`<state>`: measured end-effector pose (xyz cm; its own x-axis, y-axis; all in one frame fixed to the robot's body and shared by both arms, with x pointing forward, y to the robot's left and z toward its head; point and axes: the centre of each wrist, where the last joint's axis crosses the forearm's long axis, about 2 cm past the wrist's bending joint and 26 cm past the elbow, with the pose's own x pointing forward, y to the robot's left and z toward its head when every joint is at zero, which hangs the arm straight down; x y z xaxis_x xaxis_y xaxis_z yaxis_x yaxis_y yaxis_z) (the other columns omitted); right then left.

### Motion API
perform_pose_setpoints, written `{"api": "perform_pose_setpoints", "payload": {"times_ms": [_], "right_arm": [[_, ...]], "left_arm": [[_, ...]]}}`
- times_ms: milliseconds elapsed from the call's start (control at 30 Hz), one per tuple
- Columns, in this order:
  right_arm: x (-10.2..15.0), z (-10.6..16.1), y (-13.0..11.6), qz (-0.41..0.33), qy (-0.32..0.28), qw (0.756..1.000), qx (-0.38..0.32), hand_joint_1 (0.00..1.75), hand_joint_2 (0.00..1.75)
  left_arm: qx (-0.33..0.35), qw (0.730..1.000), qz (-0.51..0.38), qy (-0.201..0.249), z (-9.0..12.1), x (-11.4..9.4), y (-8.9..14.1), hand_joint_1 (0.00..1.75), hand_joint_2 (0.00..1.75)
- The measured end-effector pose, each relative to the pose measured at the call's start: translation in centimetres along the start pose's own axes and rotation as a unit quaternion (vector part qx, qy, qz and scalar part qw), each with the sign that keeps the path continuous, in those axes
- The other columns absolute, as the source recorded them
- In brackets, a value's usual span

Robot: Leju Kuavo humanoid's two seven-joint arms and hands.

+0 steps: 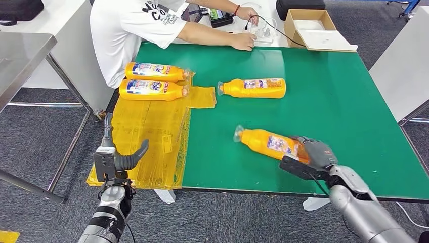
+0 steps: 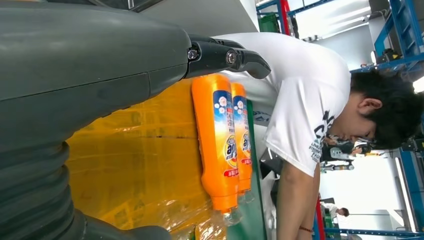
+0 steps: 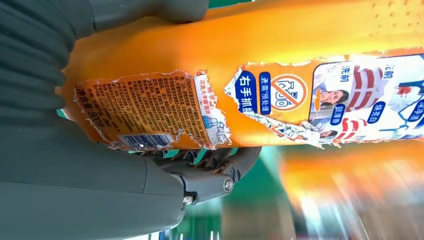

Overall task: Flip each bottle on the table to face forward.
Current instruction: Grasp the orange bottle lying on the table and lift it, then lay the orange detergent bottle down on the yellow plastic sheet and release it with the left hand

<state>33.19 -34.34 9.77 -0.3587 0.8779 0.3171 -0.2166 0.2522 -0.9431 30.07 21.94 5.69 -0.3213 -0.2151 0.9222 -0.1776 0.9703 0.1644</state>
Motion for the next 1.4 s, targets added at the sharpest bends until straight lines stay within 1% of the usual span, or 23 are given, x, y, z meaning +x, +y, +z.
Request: {"api": "perform_pose_setpoints", "payload": {"times_ms": [67,133,200,267,300,367,467,567,667,767,867,967,1033,1133,1267,1400], "right_arm": [[3.3,-0.7,0.5,-0.04,-0.04,0.993,-0.108,1.75,1.75],[6.2,-1.1,0.3,-0.084,-0.078,0.972,-0.206,1.75,1.75],[8.4,-1.3,-0.5,-0.123,-0.108,0.938,-0.304,1.75,1.75],[10.1,-1.1,-1.4,-0.148,-0.12,0.904,-0.383,1.75,1.75],[10.6,-1.0,-1.8,-0.155,-0.122,0.891,-0.409,1.75,1.75],[11.4,-0.7,-2.3,-0.164,-0.122,0.873,-0.442,1.75,1.75],[12.0,-0.5,-2.6,-0.172,-0.118,0.859,-0.468,1.75,1.75],[12.1,-0.3,-2.6,-0.176,-0.11,0.852,-0.481,1.75,1.75],[12.2,-0.1,-2.3,-0.183,-0.104,0.849,-0.485,1.75,1.75],[12.3,0.0,-1.9,-0.199,-0.109,0.848,-0.478,1.75,1.75],[12.4,-0.1,-1.5,-0.211,-0.113,0.849,-0.471,1.75,1.75],[12.6,-0.3,-0.7,-0.235,-0.123,0.857,-0.442,1.75,1.75],[12.9,-0.7,0.5,-0.258,-0.136,0.864,-0.41,1.75,1.75],[14.2,-1.4,3.2,-0.298,-0.156,0.871,-0.359,1.75,1.75],[17.2,-2.5,6.4,-0.345,-0.173,0.875,-0.291,1.75,1.75],[20.3,-3.7,8.5,-0.372,-0.194,0.879,-0.228,1.75,1.75]], "left_arm": [[-0.002,1.0,0.015,-0.001,0.0,0.3,-0.3,0.0,1.75],[-0.007,0.999,0.042,0.0,-0.1,0.6,-0.7,0.0,1.75],[-0.019,0.997,0.077,0.004,-0.2,1.1,-1.2,0.0,1.75],[-0.035,0.994,0.107,0.007,-0.4,1.6,-1.7,0.0,1.75],[-0.043,0.992,0.119,0.007,-0.5,1.8,-2.0,0.0,1.75],[-0.057,0.989,0.135,0.003,-0.7,2.4,-2.6,0.0,1.75],[-0.077,0.985,0.153,-0.006,-1.0,3.3,-3.3,0.0,1.75],[-0.093,0.98,0.174,-0.01,-1.2,4.0,-3.8,0.0,1.75],[-0.117,0.968,0.222,-0.003,-1.2,4.5,-4.2,0.0,1.75],[-0.15,0.95,0.275,0.009,-1.1,4.8,-4.6,0.0,1.75],[-0.17,0.939,0.298,0.015,-1.1,4.9,-4.7,0.0,1.75],[-0.217,0.918,0.332,0.02,-1.0,4.8,-4.8,0.0,1.75],[-0.255,0.899,0.354,0.022,-0.9,4.6,-4.9,0.0,1.75],[-0.301,0.875,0.379,0.024,-0.8,4.2,-5.1,0.0,1.75],[-0.344,0.852,0.393,0.031,-0.6,3.9,-5.5,0.0,1.75],[-0.375,0.836,0.398,0.035,-0.8,3.7,-5.8,0.0,1.75]]}}
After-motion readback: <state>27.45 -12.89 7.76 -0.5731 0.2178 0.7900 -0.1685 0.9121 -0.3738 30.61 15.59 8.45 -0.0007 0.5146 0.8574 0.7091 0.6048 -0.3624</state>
